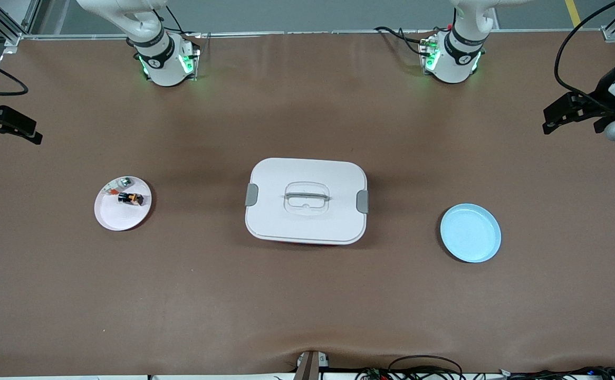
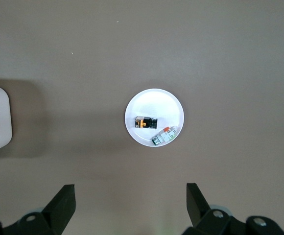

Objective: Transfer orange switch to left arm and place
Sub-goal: 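Move the right gripper over the white plate toward the orange switch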

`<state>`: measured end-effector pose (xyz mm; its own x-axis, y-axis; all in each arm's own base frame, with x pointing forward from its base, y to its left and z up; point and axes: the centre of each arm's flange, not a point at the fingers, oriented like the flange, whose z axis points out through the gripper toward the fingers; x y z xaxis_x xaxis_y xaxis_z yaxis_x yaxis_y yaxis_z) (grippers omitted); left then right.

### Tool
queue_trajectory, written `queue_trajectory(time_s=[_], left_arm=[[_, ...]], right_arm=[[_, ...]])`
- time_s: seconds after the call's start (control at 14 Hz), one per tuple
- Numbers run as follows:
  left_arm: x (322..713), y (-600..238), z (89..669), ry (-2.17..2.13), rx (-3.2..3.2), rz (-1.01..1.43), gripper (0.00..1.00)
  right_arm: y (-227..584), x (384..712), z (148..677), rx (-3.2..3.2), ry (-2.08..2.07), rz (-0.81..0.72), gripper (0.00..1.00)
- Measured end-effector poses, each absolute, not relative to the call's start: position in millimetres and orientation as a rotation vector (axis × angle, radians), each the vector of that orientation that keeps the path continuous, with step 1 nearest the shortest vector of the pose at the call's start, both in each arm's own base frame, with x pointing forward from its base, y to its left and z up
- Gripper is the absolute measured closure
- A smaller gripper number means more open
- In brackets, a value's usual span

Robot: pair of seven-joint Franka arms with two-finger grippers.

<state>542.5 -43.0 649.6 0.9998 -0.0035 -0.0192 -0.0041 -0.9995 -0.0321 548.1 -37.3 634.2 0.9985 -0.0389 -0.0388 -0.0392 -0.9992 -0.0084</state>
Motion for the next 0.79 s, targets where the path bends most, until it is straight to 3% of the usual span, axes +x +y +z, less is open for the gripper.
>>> queue_trajectory(time_s=[0.29, 0.79], left_arm=[[543, -43, 651, 0.005, -3.11, 0.027, 0.0], [542, -45, 654, 0.002, -3.11, 0.016, 0.0]], right_arm=[[-37, 550, 628, -3.131, 0.06, 0.087, 0.0], [-38, 567, 578, -3.124, 0.069, 0.275, 0.0]])
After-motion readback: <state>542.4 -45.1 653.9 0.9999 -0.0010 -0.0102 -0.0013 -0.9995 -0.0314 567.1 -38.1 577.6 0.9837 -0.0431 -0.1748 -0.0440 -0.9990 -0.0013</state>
